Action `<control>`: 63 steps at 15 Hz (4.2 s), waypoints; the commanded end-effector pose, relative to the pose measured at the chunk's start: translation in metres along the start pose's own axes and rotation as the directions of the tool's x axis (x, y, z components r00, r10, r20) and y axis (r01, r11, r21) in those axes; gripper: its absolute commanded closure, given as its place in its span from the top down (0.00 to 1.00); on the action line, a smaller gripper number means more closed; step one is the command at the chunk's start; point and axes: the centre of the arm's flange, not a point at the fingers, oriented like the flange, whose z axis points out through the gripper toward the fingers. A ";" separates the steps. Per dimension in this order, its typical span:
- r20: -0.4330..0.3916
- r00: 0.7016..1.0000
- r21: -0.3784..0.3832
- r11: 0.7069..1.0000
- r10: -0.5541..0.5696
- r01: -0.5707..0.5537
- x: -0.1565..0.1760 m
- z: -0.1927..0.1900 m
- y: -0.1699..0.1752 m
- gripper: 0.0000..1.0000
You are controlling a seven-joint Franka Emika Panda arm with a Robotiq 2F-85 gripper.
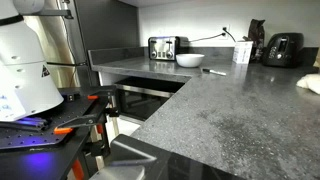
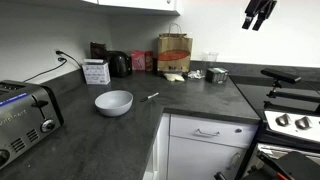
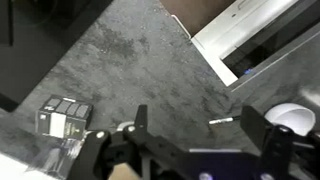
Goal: Put the marker in the bowl
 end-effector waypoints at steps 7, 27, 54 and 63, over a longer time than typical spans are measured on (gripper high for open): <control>0.042 0.985 0.015 0.986 -0.168 0.168 0.015 0.010 -0.003 1.00; -0.001 0.203 0.086 0.202 -0.979 0.976 0.232 0.245 -0.200 1.00; -0.054 -0.113 0.188 -0.121 -0.992 0.975 0.290 0.414 -0.267 1.00; -0.060 -0.083 0.213 -0.094 -0.995 0.972 0.297 0.430 -0.262 0.68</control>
